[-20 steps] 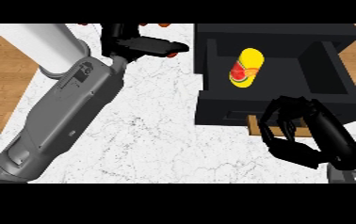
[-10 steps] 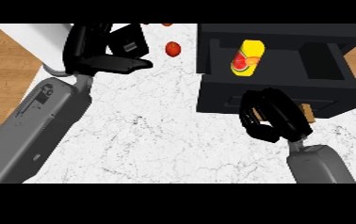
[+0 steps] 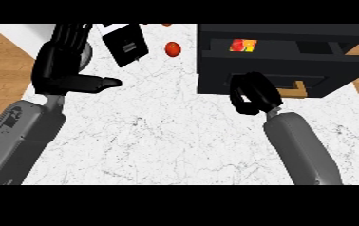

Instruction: Pick up the cup, place it into the drawer and close the drawer

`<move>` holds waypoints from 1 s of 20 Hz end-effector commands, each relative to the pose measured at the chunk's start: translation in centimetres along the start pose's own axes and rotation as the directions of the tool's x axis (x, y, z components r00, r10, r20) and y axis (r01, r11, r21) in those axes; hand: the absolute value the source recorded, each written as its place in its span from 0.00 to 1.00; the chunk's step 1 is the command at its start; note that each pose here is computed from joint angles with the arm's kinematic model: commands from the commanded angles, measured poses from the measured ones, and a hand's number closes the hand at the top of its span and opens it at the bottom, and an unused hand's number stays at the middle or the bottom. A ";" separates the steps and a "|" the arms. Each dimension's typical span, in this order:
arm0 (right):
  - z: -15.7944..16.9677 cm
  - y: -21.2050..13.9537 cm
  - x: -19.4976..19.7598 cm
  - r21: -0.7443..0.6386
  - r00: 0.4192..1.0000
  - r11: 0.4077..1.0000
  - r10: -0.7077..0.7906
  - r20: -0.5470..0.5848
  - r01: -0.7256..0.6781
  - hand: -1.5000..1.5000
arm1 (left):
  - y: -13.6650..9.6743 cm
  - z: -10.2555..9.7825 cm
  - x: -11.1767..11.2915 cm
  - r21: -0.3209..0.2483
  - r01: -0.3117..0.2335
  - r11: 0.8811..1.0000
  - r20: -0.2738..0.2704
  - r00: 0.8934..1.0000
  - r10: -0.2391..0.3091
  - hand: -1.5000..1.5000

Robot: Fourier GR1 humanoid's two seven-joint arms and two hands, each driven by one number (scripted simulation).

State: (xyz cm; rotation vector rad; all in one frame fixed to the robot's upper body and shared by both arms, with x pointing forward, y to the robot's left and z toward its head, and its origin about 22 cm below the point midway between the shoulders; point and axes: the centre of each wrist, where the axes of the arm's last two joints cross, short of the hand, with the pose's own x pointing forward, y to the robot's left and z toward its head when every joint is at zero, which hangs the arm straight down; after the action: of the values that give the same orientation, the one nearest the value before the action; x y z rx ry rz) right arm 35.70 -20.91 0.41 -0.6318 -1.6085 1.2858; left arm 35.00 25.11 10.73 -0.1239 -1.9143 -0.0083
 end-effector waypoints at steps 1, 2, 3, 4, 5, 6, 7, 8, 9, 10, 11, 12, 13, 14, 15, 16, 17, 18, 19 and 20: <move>-1.9 0.7 -2.1 -0.010 0.999 1.000 -0.029 -0.025 0.028 1.00 | 0.7 2.1 -0.4 0.009 -0.004 1.000 -0.002 1.000 0.005 0.00; -2.2 1.0 -2.2 0.030 0.999 0.999 -0.032 -0.024 0.033 1.00 | 3.4 2.2 -0.3 0.008 -0.003 1.000 0.006 1.000 0.003 0.00; -3.3 -0.5 -2.3 0.033 0.999 0.999 -0.033 -0.031 0.034 1.00 | 2.3 1.4 1.3 -0.017 -0.003 1.000 -0.016 1.000 0.002 0.00; -3.5 -0.3 -2.7 0.041 0.998 0.998 -0.042 -0.049 0.044 1.00 | 1.9 1.7 -0.3 -0.005 -0.006 1.000 0.001 1.000 0.006 0.00; -3.8 -0.5 -2.7 0.044 0.999 0.998 -0.033 -0.041 0.035 1.00 | 2.6 3.1 0.5 -0.019 0.004 1.000 -0.007 1.000 -0.004 0.00; -3.4 -2.2 -4.6 0.043 0.997 0.998 -0.046 -0.061 0.048 1.00 | 0.9 2.3 0.6 -0.018 -0.022 1.000 0.002 1.000 0.022 0.00; -4.1 -2.0 -4.1 0.045 0.997 0.998 -0.039 -0.063 0.042 1.00 | 1.9 1.5 0.3 -0.017 -0.008 1.000 0.006 1.000 0.008 0.00; -4.4 -2.9 -4.3 0.051 0.996 0.996 -0.063 -0.071 0.067 1.00 | 3.2 3.1 0.3 -0.022 -0.003 1.000 -0.022 1.000 0.003 0.00; -4.5 -3.5 -4.8 0.050 0.994 0.997 -0.058 -0.091 0.063 1.00 | 2.4 2.4 0.4 -0.020 -0.017 1.000 0.006 1.000 0.017 0.00; -4.6 -4.5 -5.2 0.037 0.993 0.998 -0.055 -0.105 0.059 1.00 | 1.8 2.6 0.0 -0.042 -0.040 0.998 0.008 0.999 0.040 0.00; -4.4 -4.7 -5.6 0.043 0.992 0.997 -0.067 -0.107 0.071 1.00 | 3.1 2.6 -0.9 -0.017 -0.026 1.000 0.000 1.000 0.026 0.00; -4.2 -4.8 -6.0 0.043 0.989 0.995 -0.089 -0.121 0.095 1.00 | 3.3 2.4 -0.2 -0.036 -0.038 0.999 -0.003 0.999 0.038 0.00; -4.5 -5.2 -5.7 0.022 0.988 0.995 -0.095 -0.122 0.099 1.00 | 2.7 1.3 0.7 -0.044 -0.027 0.999 0.009 1.000 0.027 0.00; -4.6 -4.8 -5.5 0.037 0.988 0.994 -0.095 -0.123 0.100 1.00 | 2.0 2.1 -0.4 -0.061 -0.041 0.997 0.002 0.999 0.042 0.00; -4.3 -6.2 -6.5 0.041 0.985 0.994 -0.096 -0.141 0.102 1.00 | 2.2 3.1 -0.7 -0.058 -0.048 0.997 -0.011 0.999 0.048 0.00; -3.8 -7.3 -7.3 0.026 0.982 0.992 -0.122 -0.144 0.127 1.00 | 2.6 2.8 0.1 -0.066 -0.058 0.996 -0.011 0.998 0.058 0.00; -4.6 -5.2 -5.8 0.024 0.983 0.992 -0.122 -0.134 0.126 1.00 | 1.8 2.7 -0.8 -0.065 -0.049 0.997 -0.005 0.999 0.049 0.00; -3.9 -7.0 -7.3 0.026 0.980 0.990 -0.131 -0.148 0.136 1.00 | 2.5 2.7 -0.6 -0.078 -0.058 0.995 -0.011 0.998 0.058 0.00; -4.5 -7.9 -6.8 -0.002 0.981 0.990 -0.143 -0.133 0.144 1.00 | 2.4 2.0 -0.1 -0.076 -0.053 0.996 -0.015 0.999 0.052 0.00; -4.4 -7.4 -6.7 0.003 0.982 0.990 -0.140 -0.129 0.141 1.00 | 1.7 2.3 -0.8 -0.082 -0.063 0.995 -0.028 0.998 0.061 0.00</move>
State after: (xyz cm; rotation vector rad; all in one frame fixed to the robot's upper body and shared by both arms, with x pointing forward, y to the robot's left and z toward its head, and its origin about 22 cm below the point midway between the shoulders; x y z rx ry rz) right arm 41.76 -24.26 1.02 -0.4057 -1.5545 1.2183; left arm 33.07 27.43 9.44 -0.2150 -1.9010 -0.0384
